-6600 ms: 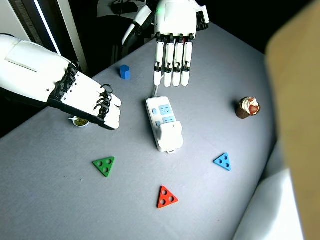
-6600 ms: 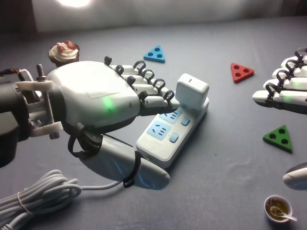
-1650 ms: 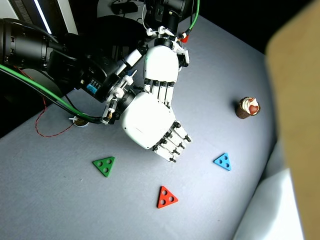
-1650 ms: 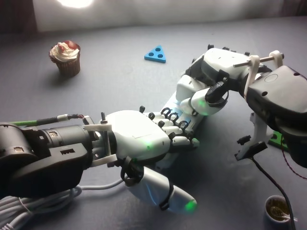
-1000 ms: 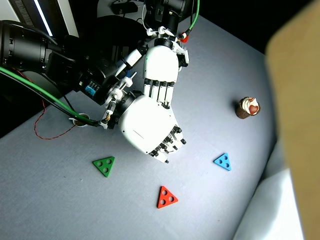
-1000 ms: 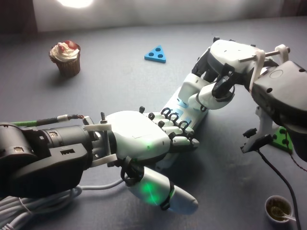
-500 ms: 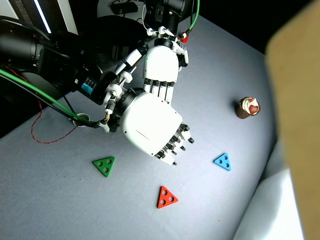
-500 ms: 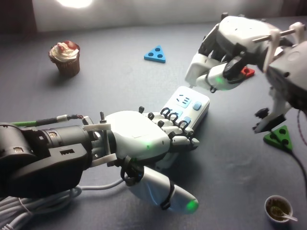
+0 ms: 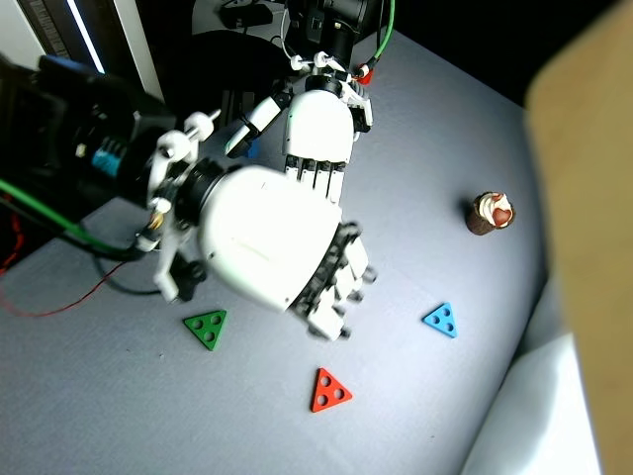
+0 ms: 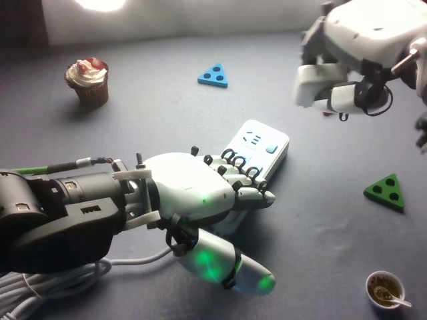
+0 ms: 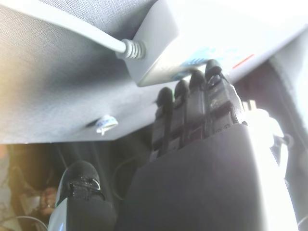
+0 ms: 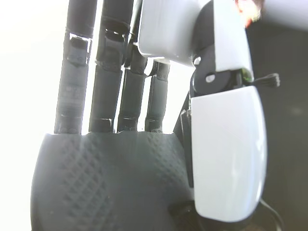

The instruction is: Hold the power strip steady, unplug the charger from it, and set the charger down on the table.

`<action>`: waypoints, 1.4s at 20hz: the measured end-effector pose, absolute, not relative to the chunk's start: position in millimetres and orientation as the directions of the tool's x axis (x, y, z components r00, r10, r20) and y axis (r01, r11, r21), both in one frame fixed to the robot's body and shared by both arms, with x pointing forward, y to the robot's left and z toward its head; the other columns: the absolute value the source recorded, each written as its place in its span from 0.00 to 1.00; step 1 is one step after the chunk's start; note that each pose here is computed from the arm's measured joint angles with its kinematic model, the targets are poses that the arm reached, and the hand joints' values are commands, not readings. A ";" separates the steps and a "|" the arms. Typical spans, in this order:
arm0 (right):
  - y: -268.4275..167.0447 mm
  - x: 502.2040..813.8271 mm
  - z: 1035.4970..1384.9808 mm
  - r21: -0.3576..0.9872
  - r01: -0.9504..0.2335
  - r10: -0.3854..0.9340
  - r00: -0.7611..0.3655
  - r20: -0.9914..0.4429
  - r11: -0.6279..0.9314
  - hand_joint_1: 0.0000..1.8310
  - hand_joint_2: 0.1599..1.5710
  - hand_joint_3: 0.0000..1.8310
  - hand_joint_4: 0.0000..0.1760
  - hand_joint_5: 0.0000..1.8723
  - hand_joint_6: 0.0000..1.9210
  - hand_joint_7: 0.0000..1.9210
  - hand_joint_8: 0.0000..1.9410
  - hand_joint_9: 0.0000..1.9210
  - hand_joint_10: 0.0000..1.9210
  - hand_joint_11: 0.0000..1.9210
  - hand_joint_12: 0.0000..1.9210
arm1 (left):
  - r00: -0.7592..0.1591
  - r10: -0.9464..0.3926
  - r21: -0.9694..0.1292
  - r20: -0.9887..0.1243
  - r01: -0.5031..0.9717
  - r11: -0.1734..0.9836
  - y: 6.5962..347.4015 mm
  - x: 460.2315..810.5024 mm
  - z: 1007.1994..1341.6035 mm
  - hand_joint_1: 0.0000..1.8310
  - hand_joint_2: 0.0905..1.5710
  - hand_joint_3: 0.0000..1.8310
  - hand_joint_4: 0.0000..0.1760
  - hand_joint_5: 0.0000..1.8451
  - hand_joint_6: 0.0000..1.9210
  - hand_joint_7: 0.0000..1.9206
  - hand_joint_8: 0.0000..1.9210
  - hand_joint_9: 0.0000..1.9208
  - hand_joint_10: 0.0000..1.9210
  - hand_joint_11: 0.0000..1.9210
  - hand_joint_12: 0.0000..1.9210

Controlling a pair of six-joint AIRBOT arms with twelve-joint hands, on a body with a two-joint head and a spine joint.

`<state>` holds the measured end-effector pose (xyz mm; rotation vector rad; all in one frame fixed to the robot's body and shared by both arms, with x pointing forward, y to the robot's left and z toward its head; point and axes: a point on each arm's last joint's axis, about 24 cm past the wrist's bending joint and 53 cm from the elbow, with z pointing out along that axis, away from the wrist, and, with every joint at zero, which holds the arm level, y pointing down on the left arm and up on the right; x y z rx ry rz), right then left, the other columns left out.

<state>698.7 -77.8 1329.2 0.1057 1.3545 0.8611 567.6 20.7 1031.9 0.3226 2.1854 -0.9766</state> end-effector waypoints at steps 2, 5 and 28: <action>-63.5 686.8 1333.1 0.409 -0.554 0.492 0.000 -0.871 0.725 0.68 0.62 0.00 0.17 0.59 0.41 0.64 0.28 0.65 0.00 0.41 0.45 | -0.718 -0.057 -0.551 -0.694 0.478 0.684 20.8 567.6 1031.7 0.00 0.59 0.00 0.00 0.09 0.00 0.07 0.00 0.07 0.00 0.06 0.01; -59.5 678.6 1316.9 0.278 -0.598 0.349 0.004 -0.937 0.752 0.68 0.63 0.00 0.17 0.58 0.43 0.63 0.30 0.65 0.00 0.42 0.44 | -0.719 -0.057 -0.552 -0.693 0.478 0.684 20.6 567.4 1031.7 0.00 0.59 0.00 0.00 0.09 0.00 0.07 0.00 0.06 0.00 0.05 0.01; -33.7 640.9 1235.7 -0.187 -0.713 -0.133 0.132 -0.982 0.676 0.55 0.62 0.00 0.00 0.39 0.00 0.42 0.00 0.41 0.00 0.28 0.31 | -0.722 -0.057 -0.553 -0.690 0.474 0.685 21.8 566.2 1033.8 0.00 0.59 0.00 0.00 0.08 0.00 0.07 0.00 0.06 0.00 0.04 0.00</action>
